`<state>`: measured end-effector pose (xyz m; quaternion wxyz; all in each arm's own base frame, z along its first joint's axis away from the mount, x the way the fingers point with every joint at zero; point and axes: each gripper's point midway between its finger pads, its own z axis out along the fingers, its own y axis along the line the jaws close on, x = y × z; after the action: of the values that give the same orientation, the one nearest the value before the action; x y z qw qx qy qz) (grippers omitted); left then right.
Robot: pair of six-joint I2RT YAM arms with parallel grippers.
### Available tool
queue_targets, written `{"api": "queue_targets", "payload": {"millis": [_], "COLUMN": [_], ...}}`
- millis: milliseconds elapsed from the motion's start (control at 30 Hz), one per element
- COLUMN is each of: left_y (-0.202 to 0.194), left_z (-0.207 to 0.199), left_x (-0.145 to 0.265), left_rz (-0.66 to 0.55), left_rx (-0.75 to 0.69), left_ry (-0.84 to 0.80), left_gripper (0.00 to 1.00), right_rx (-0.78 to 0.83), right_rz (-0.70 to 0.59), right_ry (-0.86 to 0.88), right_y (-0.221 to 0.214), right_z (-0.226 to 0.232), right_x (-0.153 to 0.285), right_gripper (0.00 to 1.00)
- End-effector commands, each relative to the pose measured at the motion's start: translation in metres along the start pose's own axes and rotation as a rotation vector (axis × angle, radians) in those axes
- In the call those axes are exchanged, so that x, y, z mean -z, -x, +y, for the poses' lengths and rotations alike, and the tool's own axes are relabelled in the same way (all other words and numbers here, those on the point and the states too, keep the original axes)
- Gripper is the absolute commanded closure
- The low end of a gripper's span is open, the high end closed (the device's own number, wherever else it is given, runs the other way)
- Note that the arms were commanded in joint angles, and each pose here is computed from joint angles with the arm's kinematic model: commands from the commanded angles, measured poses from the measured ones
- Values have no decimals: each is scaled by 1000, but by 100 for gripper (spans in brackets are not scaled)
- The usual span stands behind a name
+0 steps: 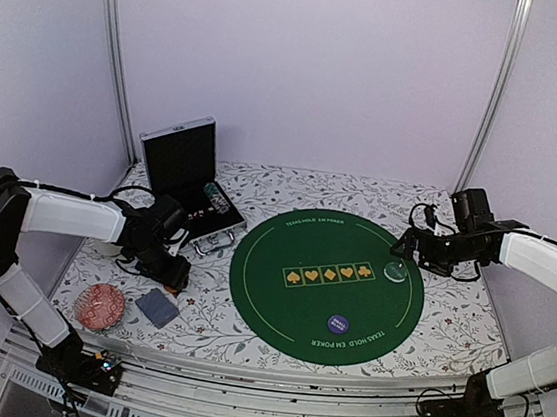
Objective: Distribute texas hold em gaming equipment
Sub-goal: Pick up the big blind button from the center of the board.
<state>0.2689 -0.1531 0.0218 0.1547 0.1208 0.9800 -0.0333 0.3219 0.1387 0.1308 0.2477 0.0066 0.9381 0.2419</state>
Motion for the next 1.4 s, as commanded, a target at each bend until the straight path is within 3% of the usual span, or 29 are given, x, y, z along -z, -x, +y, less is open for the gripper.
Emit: {"api": "queue_targets", "payload": {"millis": [0,333,633,833,1033,1133,1267,1367], "left_y": [-10,-12,-6,-9,-14,-16,-16,-13], "left_z": [0,-1,-5,-14,-22,-27,-36,-44], "left_x": [-1,0,7,4,0,-2,-1,2], "left_rz": [28,22,6,22,42,52,51,38], "left_rx": [2,6,-23,-55,-77,-96,-99,-101], "left_ry": [-8,-12,-10,-30,-51,-62,-103,-136], "left_gripper": [43,62,57,74,72,80,98,100], "right_rx": [4,5,6,5,6,3,4,4], "right_rz": [1,7,4,5,4,3,1,-1], "right_ry": [17,15,17,17,12,14,13,10], "right_y": [-2,-3,-3,-4,-5,-4,-5,-5], "right_z": [2,1,2,1,1,1,1,1], "right_x": [-4,-6,-6,-5,-4,-4,-2,-1], "right_gripper": [1,1,1,1,1,1,1,1]}}
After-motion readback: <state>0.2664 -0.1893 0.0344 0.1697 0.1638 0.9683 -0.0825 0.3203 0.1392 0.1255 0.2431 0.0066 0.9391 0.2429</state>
